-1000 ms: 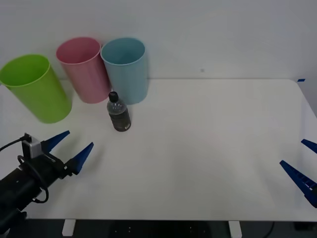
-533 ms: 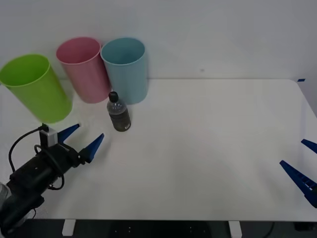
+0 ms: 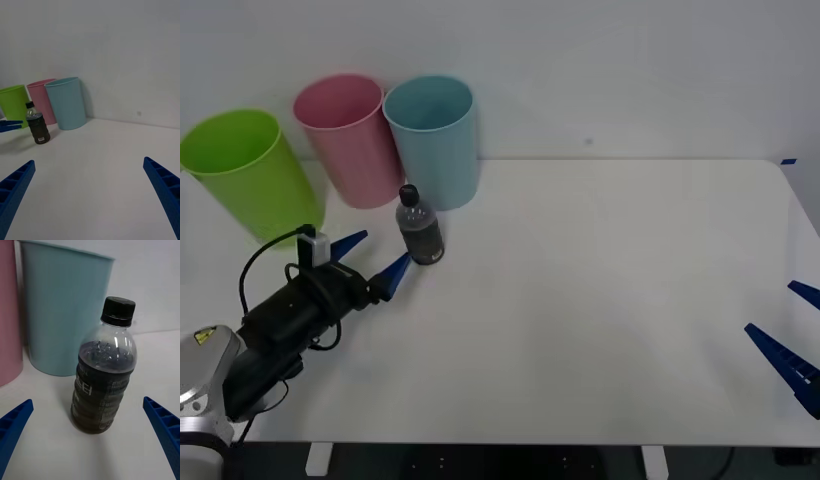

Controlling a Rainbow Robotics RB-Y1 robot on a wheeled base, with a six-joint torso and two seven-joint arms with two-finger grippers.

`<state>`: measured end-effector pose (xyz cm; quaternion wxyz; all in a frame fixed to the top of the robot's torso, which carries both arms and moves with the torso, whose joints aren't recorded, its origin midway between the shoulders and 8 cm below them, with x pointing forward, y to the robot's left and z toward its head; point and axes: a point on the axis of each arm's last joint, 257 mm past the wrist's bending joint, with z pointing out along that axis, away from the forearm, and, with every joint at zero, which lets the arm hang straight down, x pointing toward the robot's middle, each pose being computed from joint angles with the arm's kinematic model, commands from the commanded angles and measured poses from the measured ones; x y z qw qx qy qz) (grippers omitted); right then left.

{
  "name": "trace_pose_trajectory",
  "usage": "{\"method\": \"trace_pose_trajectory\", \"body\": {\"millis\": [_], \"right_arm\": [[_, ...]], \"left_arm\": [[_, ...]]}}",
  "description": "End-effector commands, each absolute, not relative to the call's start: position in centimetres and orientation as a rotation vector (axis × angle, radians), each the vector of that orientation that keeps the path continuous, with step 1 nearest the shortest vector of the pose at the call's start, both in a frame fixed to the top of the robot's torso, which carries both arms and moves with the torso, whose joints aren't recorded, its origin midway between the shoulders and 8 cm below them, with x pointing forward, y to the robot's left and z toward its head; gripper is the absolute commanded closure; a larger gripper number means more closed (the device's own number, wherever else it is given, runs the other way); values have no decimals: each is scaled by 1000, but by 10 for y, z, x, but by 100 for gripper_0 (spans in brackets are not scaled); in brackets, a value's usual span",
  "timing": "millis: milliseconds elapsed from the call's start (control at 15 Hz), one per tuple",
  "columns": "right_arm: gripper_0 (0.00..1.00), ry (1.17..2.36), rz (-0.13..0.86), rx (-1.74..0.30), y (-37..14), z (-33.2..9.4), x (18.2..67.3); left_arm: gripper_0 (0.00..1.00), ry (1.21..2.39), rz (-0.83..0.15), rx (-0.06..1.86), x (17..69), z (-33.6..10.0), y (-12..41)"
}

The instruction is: Grasp the object on the table and drop it into the matching bin: aluminum can to the light blue bin, PET bottle to the pink bin.

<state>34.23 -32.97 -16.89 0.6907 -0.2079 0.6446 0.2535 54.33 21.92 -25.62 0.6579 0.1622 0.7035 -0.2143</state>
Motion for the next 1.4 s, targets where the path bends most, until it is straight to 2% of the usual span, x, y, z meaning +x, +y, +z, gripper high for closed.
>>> {"method": "trace_pose_trajectory", "body": {"millis": [67, 800, 1400], "right_arm": [[0, 1441, 567, -465, -330, -169, 342], [0, 1441, 567, -465, -330, -169, 342], [0, 1441, 567, -465, -330, -169, 342]], "left_arm": [[0, 1605, -464, 394, 560, -257, 212], [0, 1628, -394, 423, 591, -258, 173], [0, 1645, -392, 439, 604, -260, 163]]}}
